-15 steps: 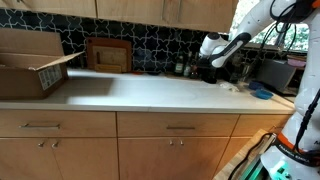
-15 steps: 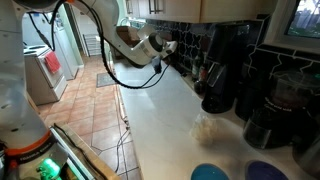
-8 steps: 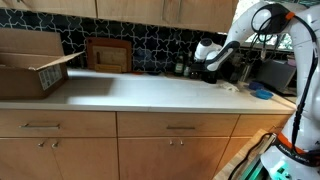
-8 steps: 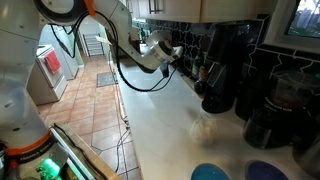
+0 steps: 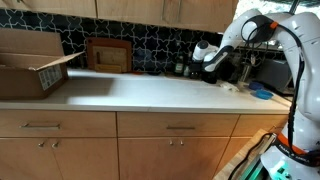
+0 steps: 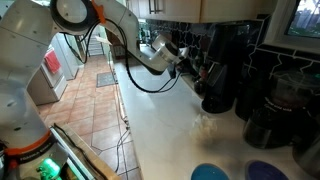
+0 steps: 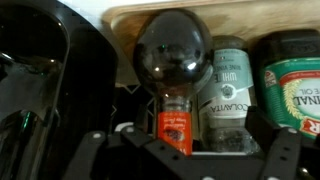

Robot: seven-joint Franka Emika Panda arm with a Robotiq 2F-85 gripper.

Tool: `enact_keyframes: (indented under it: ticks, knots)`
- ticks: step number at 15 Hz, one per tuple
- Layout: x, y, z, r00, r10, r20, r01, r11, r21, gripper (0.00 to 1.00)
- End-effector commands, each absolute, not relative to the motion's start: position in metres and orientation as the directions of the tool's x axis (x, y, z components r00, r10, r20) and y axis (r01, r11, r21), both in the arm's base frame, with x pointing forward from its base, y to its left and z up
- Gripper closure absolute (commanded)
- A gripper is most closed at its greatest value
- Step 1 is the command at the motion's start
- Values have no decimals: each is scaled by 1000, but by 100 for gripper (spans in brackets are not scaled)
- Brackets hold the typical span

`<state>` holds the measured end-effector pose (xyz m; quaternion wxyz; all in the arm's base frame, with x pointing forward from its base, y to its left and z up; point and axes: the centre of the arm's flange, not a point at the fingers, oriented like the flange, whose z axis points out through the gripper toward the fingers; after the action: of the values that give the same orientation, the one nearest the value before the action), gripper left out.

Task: Move the bottle with the orange label to the left.

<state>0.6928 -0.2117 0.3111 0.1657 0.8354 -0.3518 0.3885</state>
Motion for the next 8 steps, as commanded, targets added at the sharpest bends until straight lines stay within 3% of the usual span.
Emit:
enact_keyframes:
  ticks: [1,5,6,8]
  knots:
    - [704,-219,301,413,-426,805,-735,-678,17,0]
    - [710,-228,300,402,-403,822,-742,-669,35,0]
    - [711,-229,300,402,-401,823,-742,-669,37,15]
    - [713,-230,300,407,-389,827,-738,-673,47,35]
